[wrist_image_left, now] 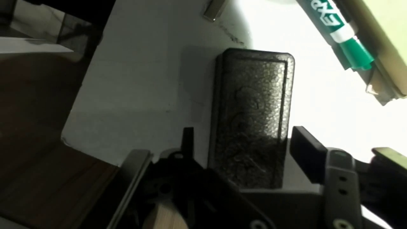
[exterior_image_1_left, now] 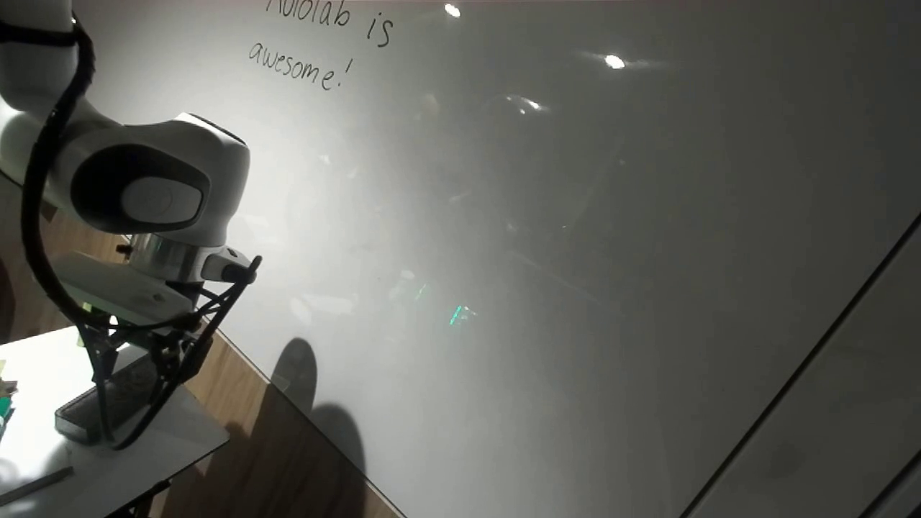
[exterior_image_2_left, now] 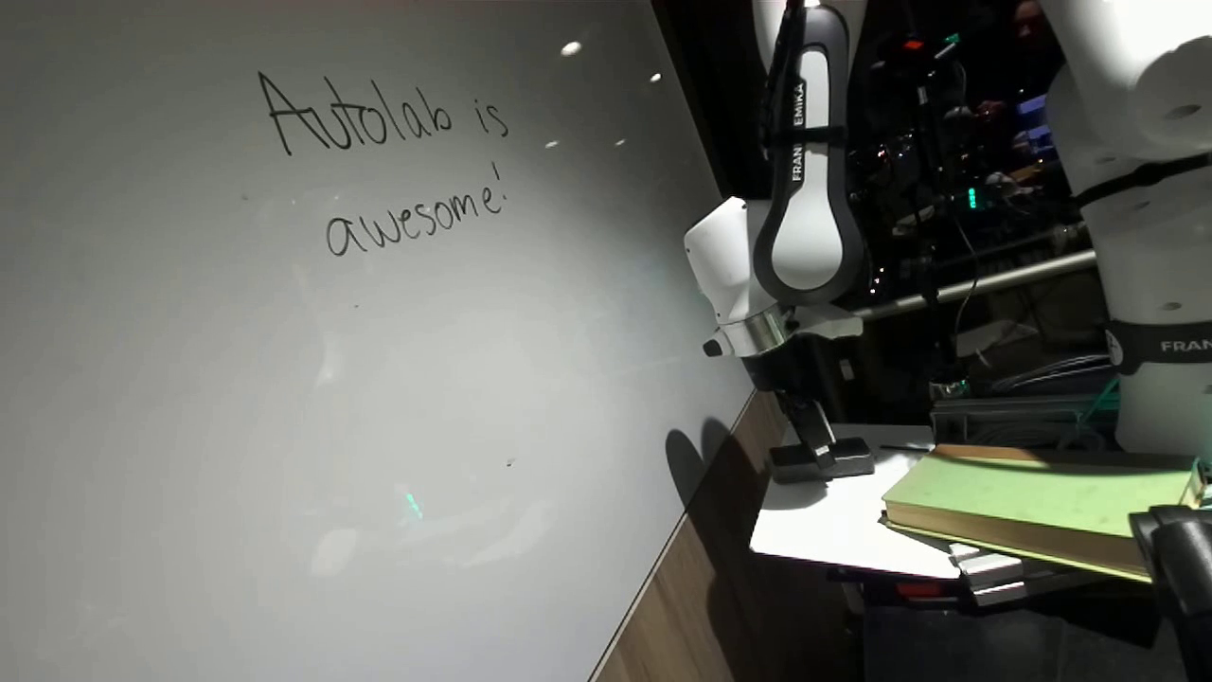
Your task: Use the eraser from the table to wipe the whiteboard.
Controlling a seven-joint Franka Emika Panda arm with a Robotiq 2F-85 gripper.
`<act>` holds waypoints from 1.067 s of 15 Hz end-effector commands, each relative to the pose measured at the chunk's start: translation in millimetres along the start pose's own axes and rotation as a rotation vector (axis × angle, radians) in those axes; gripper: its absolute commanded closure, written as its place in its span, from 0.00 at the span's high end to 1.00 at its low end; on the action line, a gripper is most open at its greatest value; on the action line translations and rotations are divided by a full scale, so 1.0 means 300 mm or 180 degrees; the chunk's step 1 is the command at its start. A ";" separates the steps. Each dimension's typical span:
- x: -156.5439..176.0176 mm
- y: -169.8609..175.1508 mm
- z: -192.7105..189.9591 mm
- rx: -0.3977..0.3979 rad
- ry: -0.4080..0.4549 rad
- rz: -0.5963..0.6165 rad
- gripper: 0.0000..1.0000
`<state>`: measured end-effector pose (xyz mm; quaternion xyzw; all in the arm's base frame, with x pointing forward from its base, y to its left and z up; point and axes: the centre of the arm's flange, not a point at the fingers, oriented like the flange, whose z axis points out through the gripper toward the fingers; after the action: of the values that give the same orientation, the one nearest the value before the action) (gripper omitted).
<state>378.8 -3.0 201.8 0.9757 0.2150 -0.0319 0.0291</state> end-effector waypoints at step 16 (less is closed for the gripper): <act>0.324 -0.097 -0.868 -0.0193 0.1706 0.0900 0.29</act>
<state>439.5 75.5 385.0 0.9747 0.1263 0.1842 0.0099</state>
